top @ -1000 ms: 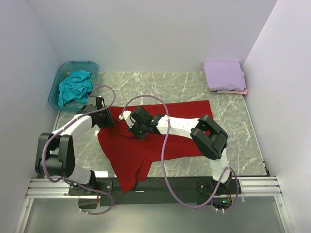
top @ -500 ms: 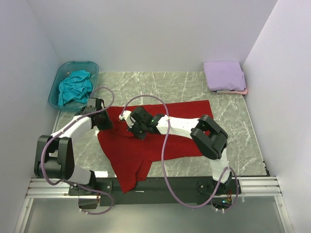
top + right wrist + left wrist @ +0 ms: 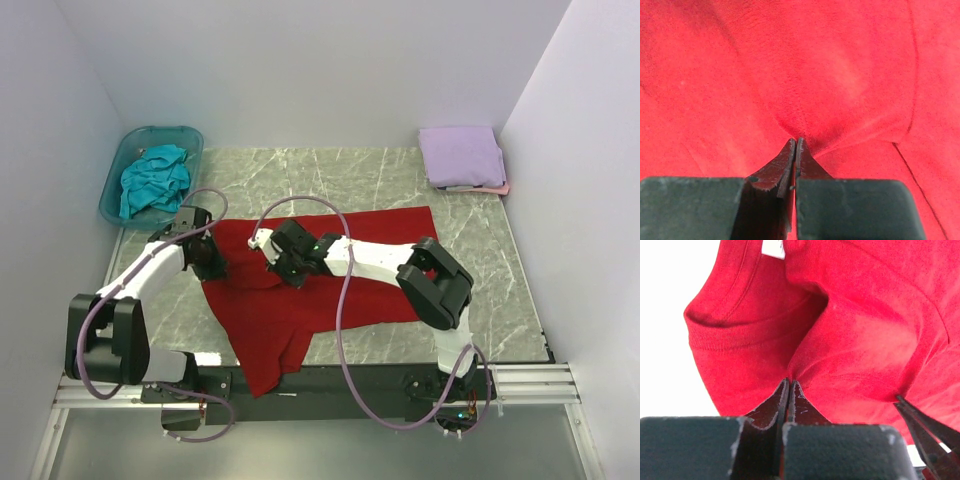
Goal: Fold and stack the t-shirts
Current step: Fold the tshirt
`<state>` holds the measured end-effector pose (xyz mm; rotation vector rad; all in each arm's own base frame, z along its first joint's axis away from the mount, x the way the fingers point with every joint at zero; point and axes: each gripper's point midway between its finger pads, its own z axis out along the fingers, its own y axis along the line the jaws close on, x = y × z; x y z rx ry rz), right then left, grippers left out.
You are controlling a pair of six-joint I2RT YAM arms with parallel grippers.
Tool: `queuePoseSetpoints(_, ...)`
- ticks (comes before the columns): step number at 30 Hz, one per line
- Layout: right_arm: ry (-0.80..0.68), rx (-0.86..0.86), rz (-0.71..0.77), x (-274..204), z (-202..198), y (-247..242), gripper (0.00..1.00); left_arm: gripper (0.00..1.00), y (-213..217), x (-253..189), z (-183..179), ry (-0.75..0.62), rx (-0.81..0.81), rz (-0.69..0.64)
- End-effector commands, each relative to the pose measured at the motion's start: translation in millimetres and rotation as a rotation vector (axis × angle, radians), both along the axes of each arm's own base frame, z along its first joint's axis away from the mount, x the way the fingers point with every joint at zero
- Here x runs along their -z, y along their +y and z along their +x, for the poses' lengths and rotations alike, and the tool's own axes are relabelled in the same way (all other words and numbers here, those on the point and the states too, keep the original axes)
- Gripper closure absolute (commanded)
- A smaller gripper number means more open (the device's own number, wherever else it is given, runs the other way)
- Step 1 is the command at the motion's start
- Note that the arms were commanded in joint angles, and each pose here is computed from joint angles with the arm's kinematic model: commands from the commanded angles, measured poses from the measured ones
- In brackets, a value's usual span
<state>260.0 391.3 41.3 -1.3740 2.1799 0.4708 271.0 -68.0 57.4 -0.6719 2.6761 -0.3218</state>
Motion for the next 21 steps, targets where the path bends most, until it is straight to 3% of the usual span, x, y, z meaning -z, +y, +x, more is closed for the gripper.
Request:
queuePoseSetpoints(1, -0.059, 0.013, 0.033, -35.8, 7.9, -10.3, 1.0, 0.99, -5.1, -22.0, -1.3, -0.011, -0.007, -0.032)
queuePoseSetpoints(8, -0.045, -0.02, 0.039, -46.2, 0.8, -13.7, 1.0, 0.99, -7.6, -19.0, -11.3, 0.046, -0.003, -0.045)
queuePoseSetpoints(21, 0.038, -0.04, -0.029, -11.6, -8.4, -20.0, 0.99, 0.99, -22.4, 9.9, -54.0, 0.132, -0.088, -0.167)
